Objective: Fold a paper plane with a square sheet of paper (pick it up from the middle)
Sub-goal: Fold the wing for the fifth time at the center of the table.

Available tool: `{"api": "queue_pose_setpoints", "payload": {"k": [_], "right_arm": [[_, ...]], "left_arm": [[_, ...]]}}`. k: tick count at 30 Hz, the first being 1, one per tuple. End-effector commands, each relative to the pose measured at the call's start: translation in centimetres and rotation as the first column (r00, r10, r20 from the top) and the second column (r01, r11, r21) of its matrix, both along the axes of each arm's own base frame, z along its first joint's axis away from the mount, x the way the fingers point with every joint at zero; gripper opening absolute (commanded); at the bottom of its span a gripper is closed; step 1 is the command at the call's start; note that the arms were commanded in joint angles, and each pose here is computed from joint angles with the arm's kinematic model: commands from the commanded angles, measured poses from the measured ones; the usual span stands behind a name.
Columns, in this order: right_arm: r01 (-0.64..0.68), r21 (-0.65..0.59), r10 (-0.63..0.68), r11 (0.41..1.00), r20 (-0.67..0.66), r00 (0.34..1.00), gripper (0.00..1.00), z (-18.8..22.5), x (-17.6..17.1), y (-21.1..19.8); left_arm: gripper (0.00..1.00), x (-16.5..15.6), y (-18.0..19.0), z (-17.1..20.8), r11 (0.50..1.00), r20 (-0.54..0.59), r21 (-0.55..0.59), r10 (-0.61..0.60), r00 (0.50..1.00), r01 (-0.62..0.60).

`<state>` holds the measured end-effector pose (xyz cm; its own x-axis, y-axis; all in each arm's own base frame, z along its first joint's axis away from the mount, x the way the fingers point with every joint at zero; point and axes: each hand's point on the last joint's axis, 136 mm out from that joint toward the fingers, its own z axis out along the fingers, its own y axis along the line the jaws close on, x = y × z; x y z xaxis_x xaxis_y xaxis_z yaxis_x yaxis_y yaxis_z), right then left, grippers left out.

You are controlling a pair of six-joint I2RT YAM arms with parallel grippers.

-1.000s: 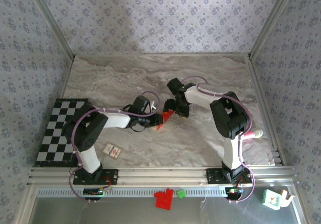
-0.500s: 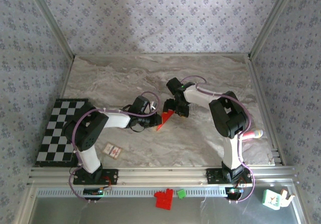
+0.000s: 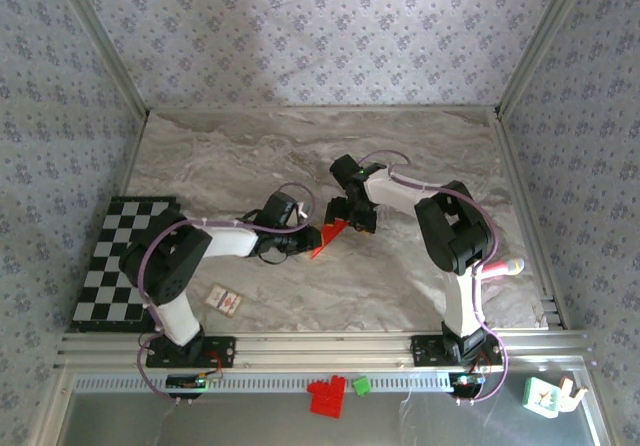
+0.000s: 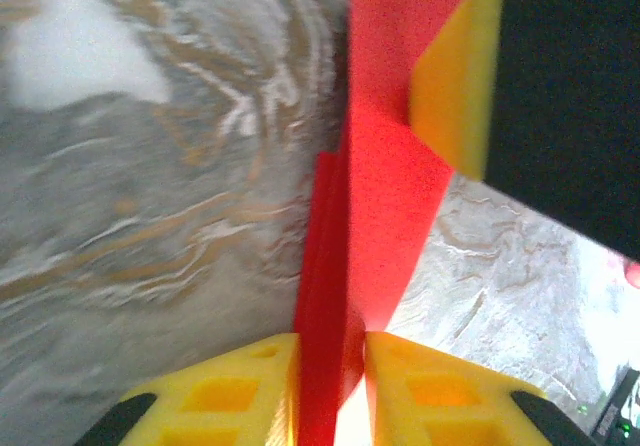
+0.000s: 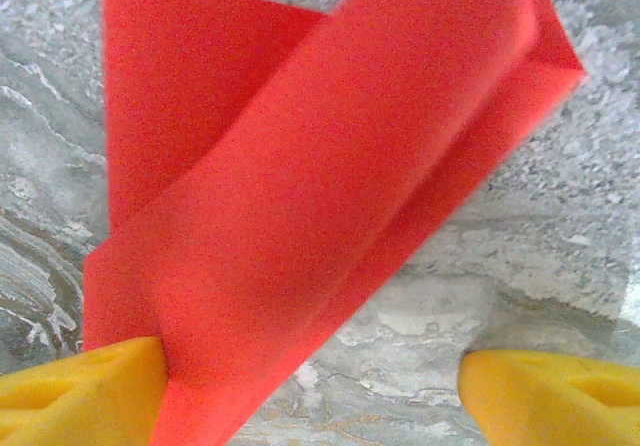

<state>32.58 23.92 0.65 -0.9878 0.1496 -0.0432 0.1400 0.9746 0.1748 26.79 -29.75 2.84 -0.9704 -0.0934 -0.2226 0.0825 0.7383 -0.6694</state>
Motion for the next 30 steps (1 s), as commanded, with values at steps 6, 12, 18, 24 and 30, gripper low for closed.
{"api": "queue_pose_setpoints", "payload": {"k": [6, 12, 18, 24, 30], "right_arm": [[-0.007, -0.117, -0.008, 0.993, -0.130, 0.991, 0.83, -8.3, -2.8, -2.3], [-0.006, -0.114, -0.009, 0.994, -0.132, 0.991, 0.83, -8.3, -2.9, -2.2], [-0.001, -0.109, -0.013, 0.994, -0.134, 0.991, 0.83, -8.4, -2.9, -2.3], [-0.004, -0.104, -0.010, 0.995, -0.132, 0.991, 0.83, -8.3, -2.9, -2.2], [-0.003, -0.106, -0.012, 0.994, -0.137, 0.991, 0.82, -8.4, -3.0, -2.3]], "left_arm": [[0.28, 0.3, 2.8, 2.7, 0.993, 0.042, 0.040, 0.110, 0.993, -0.112], [0.25, 0.1, -0.3, 4.3, 0.992, 0.024, -0.117, 0.039, 0.999, -0.036], [0.17, 0.1, -2.3, 3.8, 0.987, -0.007, -0.159, -0.010, 1.000, 0.009], [0.15, 0.4, -2.6, 2.6, 0.991, -0.032, -0.136, -0.023, 0.999, 0.018], [0.14, 0.5, -2.8, 2.1, 0.991, -0.049, -0.133, -0.023, 0.999, 0.017]]}}
